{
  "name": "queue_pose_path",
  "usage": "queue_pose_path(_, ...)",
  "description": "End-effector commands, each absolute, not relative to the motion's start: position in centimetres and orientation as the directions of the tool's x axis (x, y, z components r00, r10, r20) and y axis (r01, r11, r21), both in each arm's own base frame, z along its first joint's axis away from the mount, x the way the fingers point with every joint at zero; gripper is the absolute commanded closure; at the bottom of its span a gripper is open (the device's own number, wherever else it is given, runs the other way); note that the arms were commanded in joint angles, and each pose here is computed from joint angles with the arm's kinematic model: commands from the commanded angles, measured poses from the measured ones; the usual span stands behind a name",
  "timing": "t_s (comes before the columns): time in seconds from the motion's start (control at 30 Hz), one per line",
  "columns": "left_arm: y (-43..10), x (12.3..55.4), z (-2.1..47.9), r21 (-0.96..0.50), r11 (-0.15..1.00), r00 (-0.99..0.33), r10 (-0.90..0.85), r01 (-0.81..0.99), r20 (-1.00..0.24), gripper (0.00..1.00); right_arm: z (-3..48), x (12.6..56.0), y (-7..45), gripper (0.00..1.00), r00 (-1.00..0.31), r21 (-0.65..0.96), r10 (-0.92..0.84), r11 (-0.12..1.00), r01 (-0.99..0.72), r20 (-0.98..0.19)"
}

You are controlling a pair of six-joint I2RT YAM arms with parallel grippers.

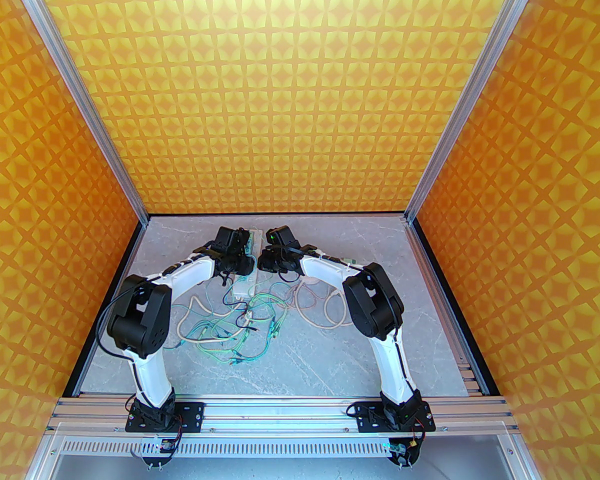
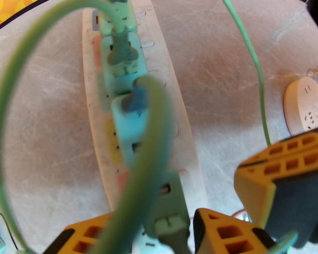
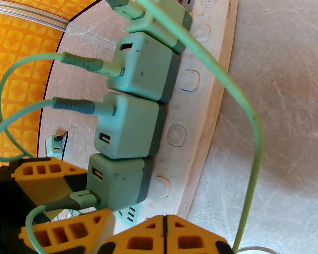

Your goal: Pull the plug off the socket

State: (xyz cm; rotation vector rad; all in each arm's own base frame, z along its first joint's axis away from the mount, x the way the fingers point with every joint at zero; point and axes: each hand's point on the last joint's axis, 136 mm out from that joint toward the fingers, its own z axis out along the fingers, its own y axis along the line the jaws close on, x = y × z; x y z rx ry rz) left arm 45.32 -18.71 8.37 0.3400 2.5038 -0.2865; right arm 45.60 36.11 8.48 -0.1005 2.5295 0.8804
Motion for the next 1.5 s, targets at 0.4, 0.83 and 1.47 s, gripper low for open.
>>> queue_pose_path(0.4, -18.6, 47.4, 7.6, -0.102, 0.966, -0.785, 0.128, 0.237, -0.606, 0.53, 9.0, 45.6, 35.9, 0.94, -0.903, 0.615, 0.092, 0.76, -0.209, -0.421)
queue_pose_path(0.83, -19.0, 47.0, 7.2, -0.105, 0.965, -0.785, 0.131, 0.242, -0.606, 0.72, 8.1, 47.4, 38.1, 1.0, -0.924, 0.729, 0.158, 0.665, -0.161, -0.348)
queue_pose_path(1.47, -19.8, 46.1, 7.1, -0.097, 0.961, -0.804, 0.16, 0.26, -0.572, 0.71, 3.0, 49.2, 38.5, 1.0, -0.944, 0.691, 0.181, 0.72, -0.065, -0.277)
